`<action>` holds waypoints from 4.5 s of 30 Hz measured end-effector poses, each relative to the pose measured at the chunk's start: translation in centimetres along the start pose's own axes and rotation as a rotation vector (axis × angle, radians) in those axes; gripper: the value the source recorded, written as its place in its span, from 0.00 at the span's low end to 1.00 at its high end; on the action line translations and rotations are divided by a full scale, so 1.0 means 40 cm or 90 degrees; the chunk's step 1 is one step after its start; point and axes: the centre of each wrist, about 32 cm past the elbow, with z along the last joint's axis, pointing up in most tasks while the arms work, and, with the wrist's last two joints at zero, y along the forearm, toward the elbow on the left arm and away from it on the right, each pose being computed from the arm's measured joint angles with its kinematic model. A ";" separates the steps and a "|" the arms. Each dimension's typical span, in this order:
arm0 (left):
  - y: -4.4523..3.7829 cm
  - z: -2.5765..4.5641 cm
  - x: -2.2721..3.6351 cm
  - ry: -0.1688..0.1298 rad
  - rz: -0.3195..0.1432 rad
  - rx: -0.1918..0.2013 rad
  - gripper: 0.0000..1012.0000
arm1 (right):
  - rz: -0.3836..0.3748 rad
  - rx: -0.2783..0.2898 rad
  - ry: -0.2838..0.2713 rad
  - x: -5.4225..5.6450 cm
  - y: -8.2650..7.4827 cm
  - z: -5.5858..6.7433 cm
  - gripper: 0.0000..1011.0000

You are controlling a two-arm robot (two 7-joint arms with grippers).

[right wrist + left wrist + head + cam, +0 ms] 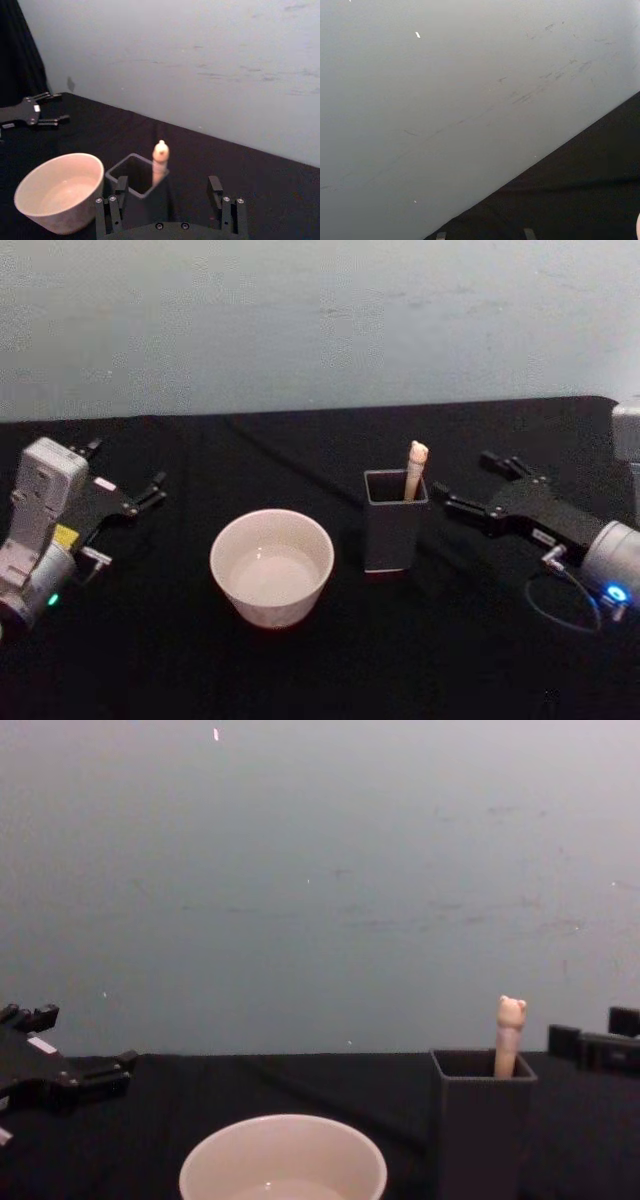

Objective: Pick up the stirring spoon with one hand, stir inside the cup, then place it back in its original position.

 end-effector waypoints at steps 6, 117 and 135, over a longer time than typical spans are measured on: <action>0.000 0.000 0.000 0.000 0.000 0.000 0.99 | 0.009 0.001 0.009 -0.007 0.039 -0.003 0.99; 0.000 0.000 0.000 0.000 0.000 0.000 0.99 | 0.076 0.192 -0.053 -0.031 0.194 0.140 0.20; 0.000 0.000 0.000 0.000 0.000 0.000 0.99 | 0.223 0.187 -0.066 -0.095 0.290 0.067 0.20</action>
